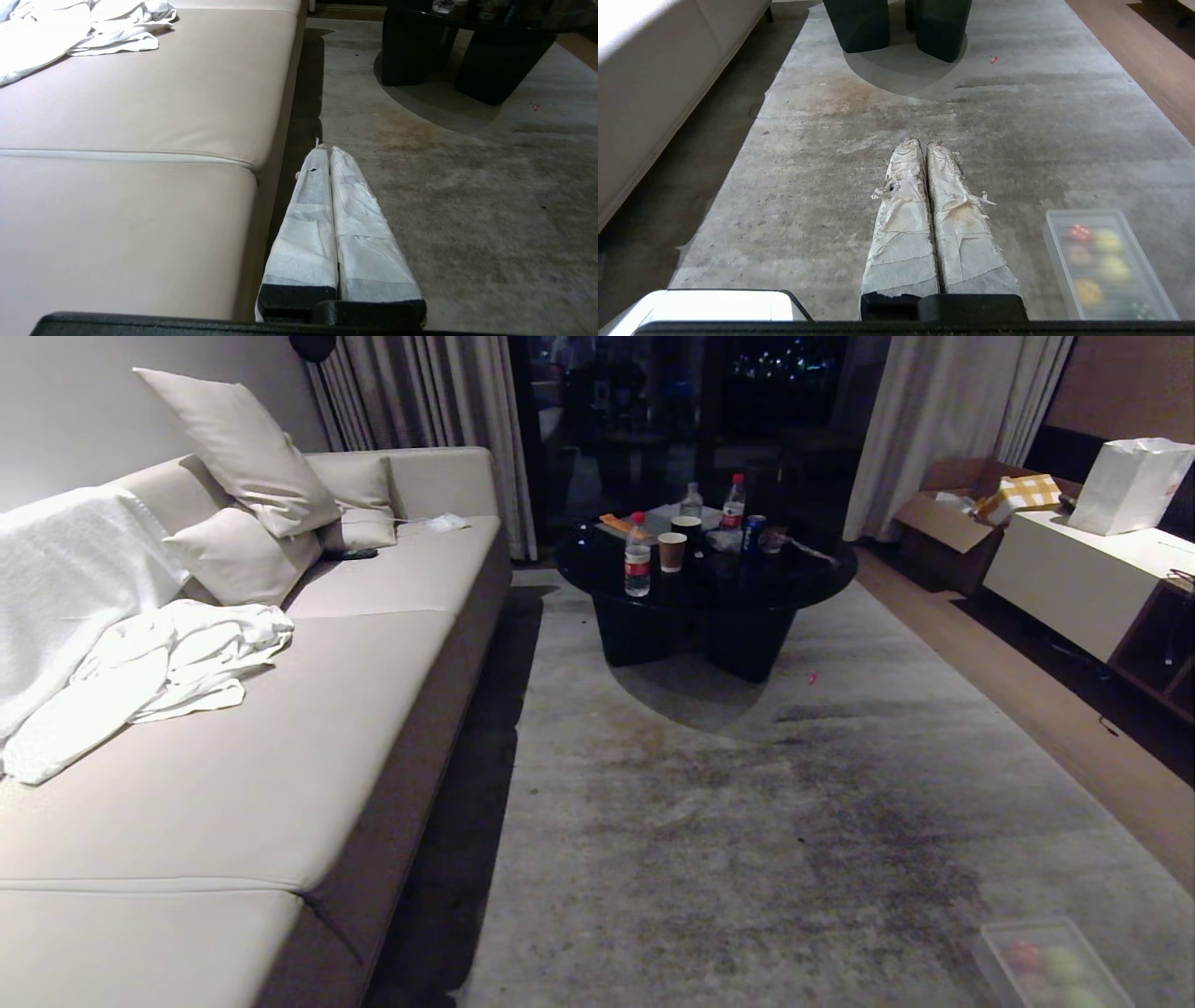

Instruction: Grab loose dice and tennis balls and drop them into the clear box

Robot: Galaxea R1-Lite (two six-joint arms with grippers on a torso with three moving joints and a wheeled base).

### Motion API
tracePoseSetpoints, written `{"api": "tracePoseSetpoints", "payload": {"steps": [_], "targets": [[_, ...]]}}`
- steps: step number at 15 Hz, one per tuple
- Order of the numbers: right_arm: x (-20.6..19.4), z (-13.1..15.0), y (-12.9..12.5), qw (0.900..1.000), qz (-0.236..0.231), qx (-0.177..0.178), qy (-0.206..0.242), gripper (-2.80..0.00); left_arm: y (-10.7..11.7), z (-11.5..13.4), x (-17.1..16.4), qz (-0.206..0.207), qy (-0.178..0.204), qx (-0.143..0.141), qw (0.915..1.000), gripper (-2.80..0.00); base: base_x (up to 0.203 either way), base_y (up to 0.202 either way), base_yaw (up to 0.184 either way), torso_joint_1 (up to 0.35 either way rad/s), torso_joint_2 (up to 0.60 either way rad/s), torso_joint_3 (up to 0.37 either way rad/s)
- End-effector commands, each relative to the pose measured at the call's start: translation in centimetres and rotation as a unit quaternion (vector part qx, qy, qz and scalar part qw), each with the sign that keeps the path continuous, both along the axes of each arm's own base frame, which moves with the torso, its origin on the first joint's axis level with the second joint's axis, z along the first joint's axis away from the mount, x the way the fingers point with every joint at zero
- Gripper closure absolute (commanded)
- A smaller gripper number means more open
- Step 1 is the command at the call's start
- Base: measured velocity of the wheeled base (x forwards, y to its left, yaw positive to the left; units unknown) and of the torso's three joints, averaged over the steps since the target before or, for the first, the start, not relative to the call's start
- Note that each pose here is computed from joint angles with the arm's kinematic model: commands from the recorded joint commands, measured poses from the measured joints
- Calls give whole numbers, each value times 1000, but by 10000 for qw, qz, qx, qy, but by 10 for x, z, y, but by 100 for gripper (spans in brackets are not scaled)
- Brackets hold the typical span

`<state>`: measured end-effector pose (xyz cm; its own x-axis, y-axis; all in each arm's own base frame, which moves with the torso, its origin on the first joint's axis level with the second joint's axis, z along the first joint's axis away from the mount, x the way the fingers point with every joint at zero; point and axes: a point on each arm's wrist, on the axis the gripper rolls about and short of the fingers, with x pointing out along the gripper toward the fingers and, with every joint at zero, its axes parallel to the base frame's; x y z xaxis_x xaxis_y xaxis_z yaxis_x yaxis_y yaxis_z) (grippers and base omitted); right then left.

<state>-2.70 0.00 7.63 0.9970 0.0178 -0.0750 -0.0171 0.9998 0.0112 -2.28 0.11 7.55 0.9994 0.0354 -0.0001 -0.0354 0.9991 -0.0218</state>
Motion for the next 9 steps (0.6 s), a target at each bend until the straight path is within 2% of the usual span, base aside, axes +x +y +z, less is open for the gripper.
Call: {"api": "tracePoseSetpoints", "payload": {"steps": [1, 9], "targets": [[0, 0, 0, 10000, 3, 1, 14, 0, 0, -1, 0, 7, 21, -24, 10000, 0, 0, 0, 0, 0, 0, 0], [0, 0, 0, 10000, 3, -7, 8, 0, 0, 0, 0, 23, 12, -60, 10000, 0, 0, 0, 0, 0, 0, 0]]}}
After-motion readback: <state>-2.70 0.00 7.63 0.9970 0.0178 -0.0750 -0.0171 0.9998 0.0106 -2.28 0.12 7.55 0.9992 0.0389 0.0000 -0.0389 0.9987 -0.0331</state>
